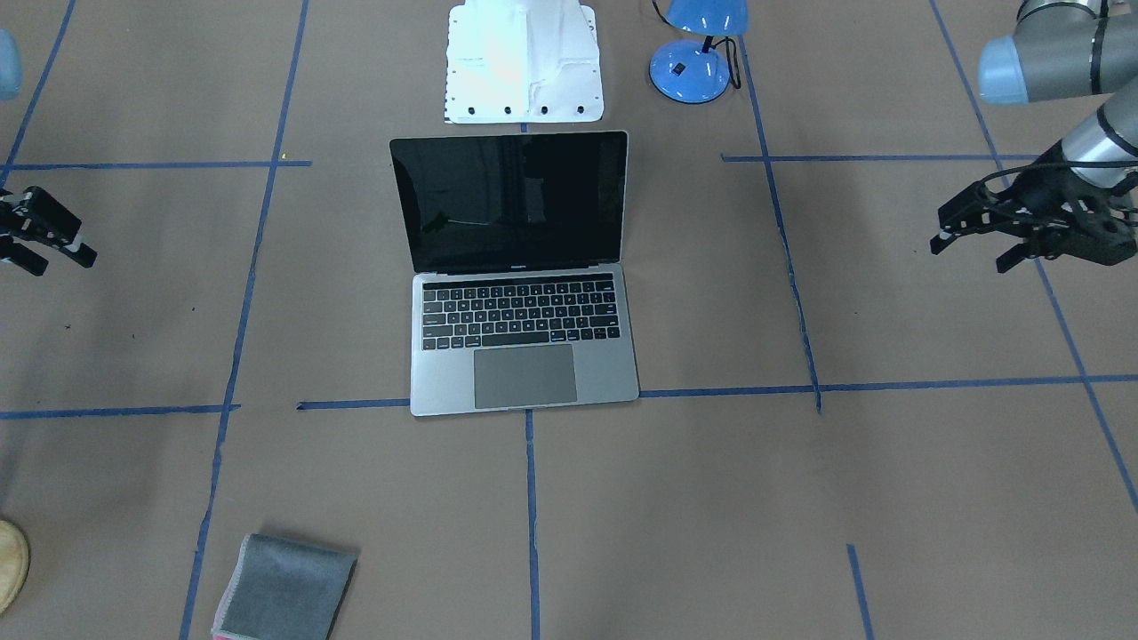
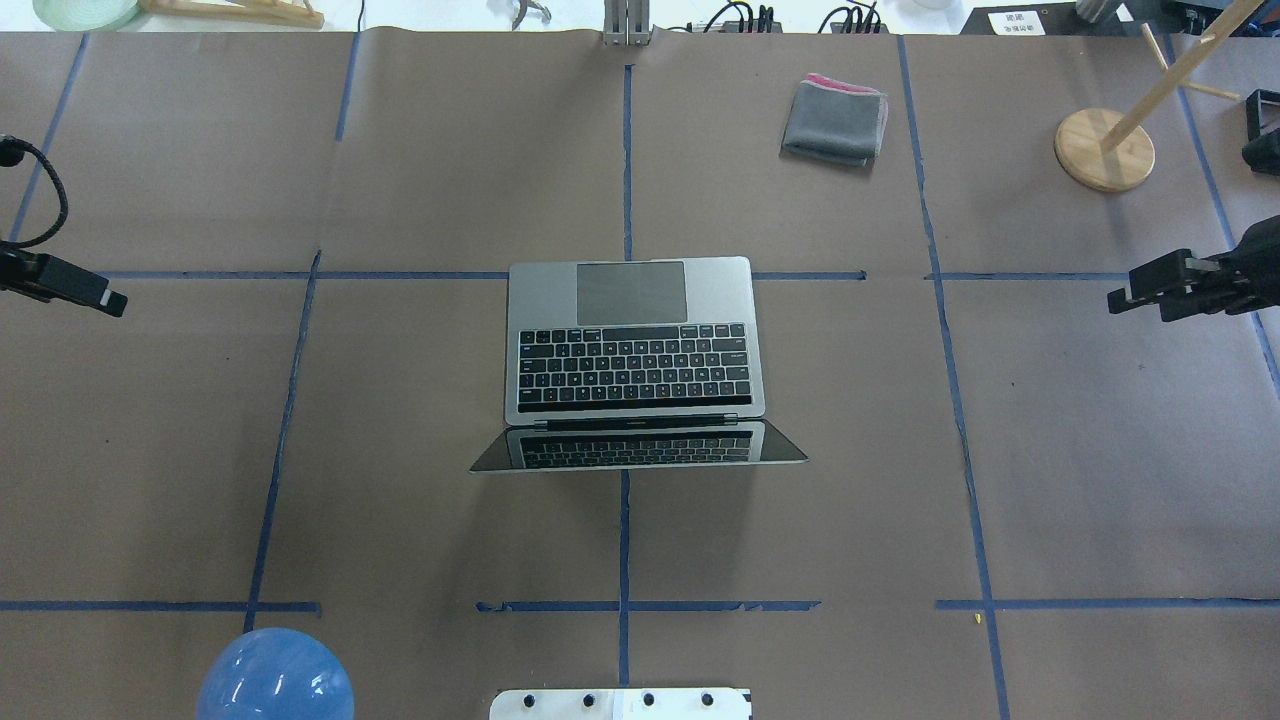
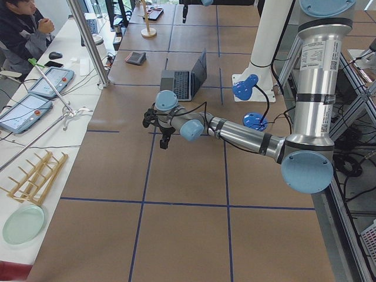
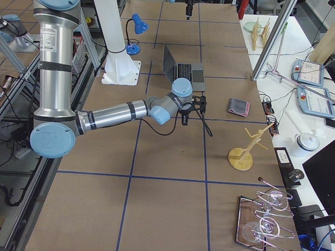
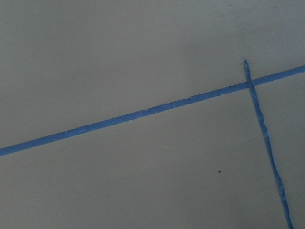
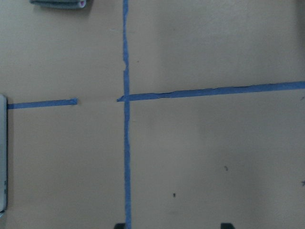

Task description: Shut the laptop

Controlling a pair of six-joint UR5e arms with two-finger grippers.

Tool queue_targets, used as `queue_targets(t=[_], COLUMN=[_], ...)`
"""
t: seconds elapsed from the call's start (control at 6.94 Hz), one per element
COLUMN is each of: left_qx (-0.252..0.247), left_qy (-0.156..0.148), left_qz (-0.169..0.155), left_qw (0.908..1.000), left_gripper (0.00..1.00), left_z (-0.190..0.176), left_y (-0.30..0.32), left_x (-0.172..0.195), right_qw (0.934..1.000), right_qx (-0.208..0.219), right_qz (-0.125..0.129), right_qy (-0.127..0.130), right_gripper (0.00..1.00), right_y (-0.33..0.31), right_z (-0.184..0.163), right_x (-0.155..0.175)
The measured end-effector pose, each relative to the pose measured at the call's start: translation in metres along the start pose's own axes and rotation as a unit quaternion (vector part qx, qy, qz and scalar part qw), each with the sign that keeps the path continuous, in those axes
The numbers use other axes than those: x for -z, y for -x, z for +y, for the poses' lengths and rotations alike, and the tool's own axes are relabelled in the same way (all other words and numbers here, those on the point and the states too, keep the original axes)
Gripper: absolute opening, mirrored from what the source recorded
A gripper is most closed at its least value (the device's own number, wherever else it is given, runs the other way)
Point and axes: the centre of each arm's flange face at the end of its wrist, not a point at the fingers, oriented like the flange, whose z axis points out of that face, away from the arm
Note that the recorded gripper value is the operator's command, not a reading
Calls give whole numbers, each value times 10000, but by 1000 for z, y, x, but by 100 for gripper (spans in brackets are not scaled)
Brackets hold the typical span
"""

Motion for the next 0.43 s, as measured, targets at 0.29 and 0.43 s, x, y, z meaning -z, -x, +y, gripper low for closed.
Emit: queue_targets(t=[0.29,0.43], left_qx=[511,690], left_qy=[29,132], left_qz=[649,908], left_qw=[9966,9934], left_gripper=[43,27], left_z=[21,28], left_y=[-65,-95], left_x=[-31,-42], right_qw=[9997,9994], right_qx=[-237,-344], right_qz=[-69,-93], right_qy=[40,17], right_gripper=[39,33], right_y=[76,112], right_z=[43,70], right_x=[-28,-44])
